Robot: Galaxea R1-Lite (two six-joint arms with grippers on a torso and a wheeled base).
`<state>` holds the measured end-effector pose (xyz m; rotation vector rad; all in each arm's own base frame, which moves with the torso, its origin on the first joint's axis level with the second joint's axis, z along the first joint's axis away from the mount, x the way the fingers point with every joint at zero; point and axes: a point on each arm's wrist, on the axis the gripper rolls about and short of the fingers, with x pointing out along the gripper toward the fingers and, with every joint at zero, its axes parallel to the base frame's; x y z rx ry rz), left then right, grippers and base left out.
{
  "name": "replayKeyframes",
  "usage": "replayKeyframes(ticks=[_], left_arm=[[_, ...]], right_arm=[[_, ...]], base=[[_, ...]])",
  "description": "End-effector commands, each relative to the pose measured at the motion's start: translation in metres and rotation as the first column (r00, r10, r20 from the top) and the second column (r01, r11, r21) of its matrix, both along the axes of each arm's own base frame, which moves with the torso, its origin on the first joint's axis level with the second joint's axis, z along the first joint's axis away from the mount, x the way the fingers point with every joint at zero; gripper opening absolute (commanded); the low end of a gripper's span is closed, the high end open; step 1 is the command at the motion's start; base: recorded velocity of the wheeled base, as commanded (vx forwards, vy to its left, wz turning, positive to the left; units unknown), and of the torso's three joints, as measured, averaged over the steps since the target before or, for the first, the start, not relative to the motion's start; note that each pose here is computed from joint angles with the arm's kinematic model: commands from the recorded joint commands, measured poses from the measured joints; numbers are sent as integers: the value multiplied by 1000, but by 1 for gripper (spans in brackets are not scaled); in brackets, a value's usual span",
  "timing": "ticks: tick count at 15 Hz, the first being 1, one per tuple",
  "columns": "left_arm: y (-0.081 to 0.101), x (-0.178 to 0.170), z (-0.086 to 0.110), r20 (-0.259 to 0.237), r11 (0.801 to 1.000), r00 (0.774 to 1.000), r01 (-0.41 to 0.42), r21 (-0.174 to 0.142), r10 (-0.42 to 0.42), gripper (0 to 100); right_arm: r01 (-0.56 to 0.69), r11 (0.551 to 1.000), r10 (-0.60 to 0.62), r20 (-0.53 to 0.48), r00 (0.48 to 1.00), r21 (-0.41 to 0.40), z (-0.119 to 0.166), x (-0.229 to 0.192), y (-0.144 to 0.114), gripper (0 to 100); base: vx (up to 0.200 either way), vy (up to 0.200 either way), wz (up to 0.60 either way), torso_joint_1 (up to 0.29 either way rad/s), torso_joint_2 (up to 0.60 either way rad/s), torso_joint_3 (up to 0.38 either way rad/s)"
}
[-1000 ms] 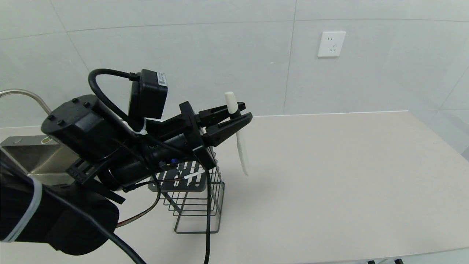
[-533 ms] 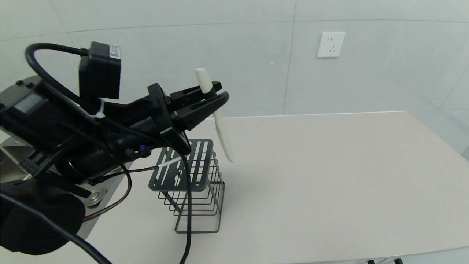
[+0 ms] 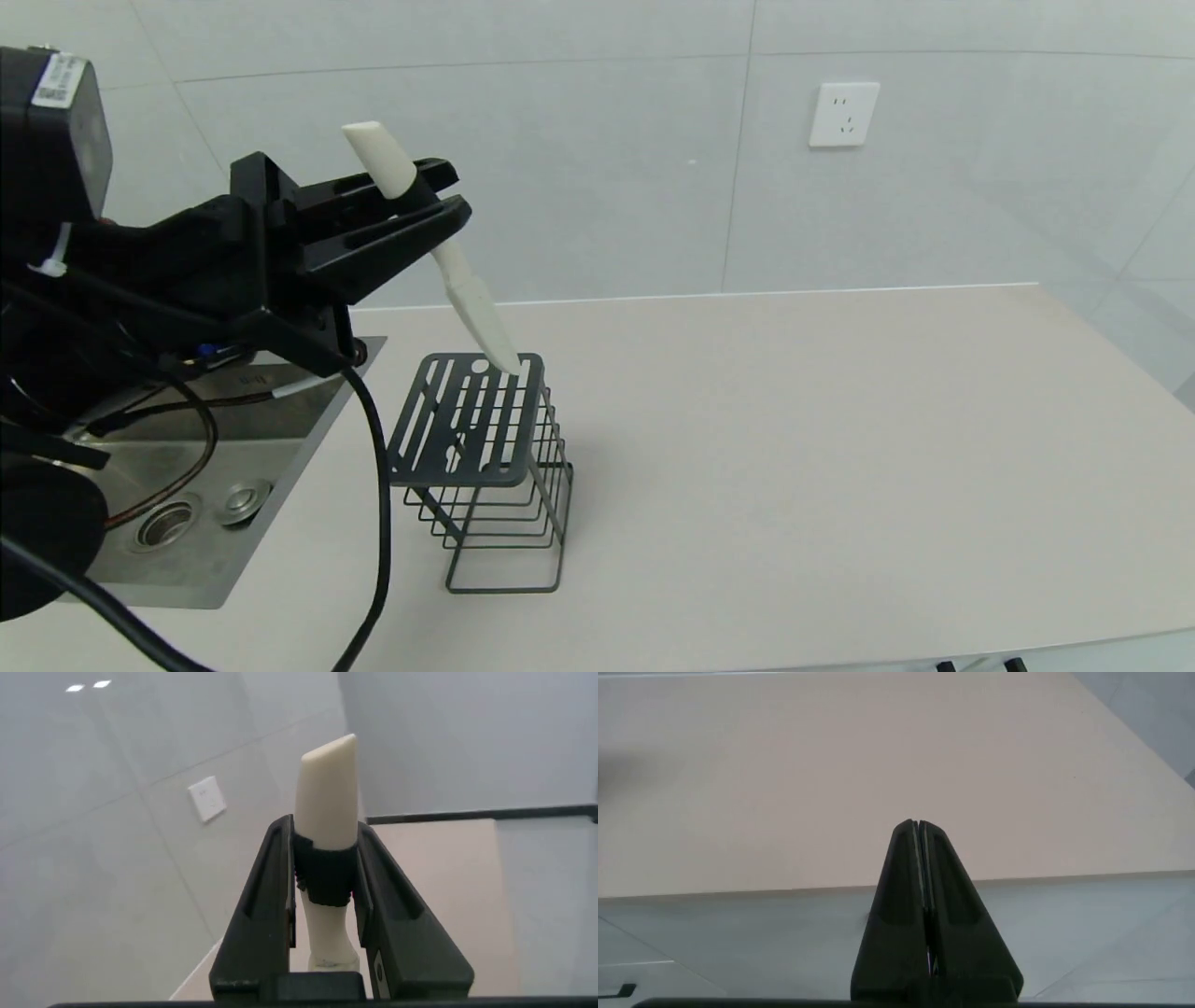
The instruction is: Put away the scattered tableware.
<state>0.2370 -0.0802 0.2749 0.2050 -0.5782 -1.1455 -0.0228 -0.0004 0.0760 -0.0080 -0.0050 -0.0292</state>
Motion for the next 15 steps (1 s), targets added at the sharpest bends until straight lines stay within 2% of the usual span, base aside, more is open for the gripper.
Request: replayKeyframes(ticks=[1,4,7,9,12,14,15], left_arm=[[2,5,-3,1,1000,1000,-6,4,6,0],[-10,13,-12,-20,999,999,30,14,-30,0],[-18,43,-22,60,999,998,-8,53,5,0],[-18,41,-19,70,999,998,-5,51,1,0],[-9,34,-11,93,999,995,-29,44,25,0],[-7,27,-11,88,999,996,-30,45,26,0],[-6,23,-19,57,998,998,-28,54,25,0]], right_arm=[[-2,1000,2,-2,1000,0,0,0,0,0],[-2,1000,2,-2,1000,2,0,0,0,0],[2,1000,-2,-2,1000,3,0,0,0,0],[2,1000,-2,-2,1000,5,0,0,0,0],[2,1000,-2,-2,1000,5,0,0,0,0],[2,1000,-2,-2,1000,3,0,0,0,0],[2,1000,-2,-2,1000,3,0,0,0,0]], base=[[0,0,0,0,0,0],[0,0,0,0,0,0],[0,0,0,0,0,0],[0,0,0,0,0,0],[0,0,0,0,0,0],[0,0,0,0,0,0],[0,0,0,0,0,0]])
